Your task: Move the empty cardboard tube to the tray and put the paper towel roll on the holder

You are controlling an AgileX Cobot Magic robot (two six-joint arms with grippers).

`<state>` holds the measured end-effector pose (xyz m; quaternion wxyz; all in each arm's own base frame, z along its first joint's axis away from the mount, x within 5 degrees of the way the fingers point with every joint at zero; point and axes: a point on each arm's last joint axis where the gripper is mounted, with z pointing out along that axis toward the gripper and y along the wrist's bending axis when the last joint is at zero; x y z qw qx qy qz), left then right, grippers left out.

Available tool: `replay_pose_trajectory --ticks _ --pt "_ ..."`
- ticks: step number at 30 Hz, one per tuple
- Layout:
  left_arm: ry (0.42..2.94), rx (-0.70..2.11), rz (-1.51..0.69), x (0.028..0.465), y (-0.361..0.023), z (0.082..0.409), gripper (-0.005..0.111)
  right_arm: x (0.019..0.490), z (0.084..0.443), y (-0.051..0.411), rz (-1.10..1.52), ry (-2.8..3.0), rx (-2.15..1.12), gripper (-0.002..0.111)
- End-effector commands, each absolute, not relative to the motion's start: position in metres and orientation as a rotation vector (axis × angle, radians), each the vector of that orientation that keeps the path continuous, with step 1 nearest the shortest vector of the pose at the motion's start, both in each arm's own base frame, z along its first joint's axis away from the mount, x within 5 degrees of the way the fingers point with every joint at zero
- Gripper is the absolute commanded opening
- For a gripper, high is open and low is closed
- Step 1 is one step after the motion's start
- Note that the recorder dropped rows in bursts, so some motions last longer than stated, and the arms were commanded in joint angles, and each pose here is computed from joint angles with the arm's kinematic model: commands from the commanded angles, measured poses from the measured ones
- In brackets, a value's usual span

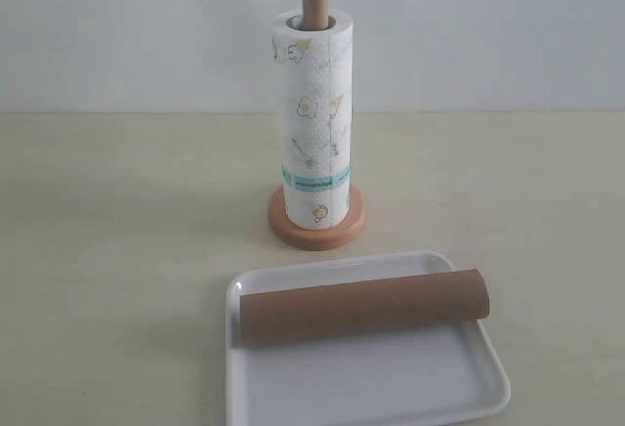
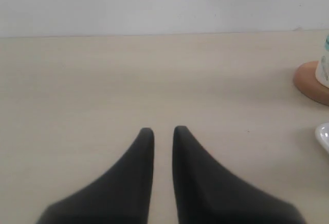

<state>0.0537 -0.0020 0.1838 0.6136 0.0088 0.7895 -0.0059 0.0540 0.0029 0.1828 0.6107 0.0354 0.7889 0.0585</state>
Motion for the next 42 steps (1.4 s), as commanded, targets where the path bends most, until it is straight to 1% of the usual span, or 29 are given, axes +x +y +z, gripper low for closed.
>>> replay_pose_trajectory --ticks 1,5,42 --pt "1.827 0.035 -0.067 0.0533 -0.0045 0.1823 0.013 0.0538 0.1836 0.0025 0.125 1.811 0.080 0.000" --pt "1.827 0.032 -0.091 0.0533 -0.0053 0.1823 0.013 0.0538 0.1836 0.0025 0.125 1.811 0.080 0.000" --pt "1.820 0.037 -0.079 0.0534 -0.0049 0.1828 0.013 0.0538 0.1837 0.0025 0.127 1.810 0.082 0.000"
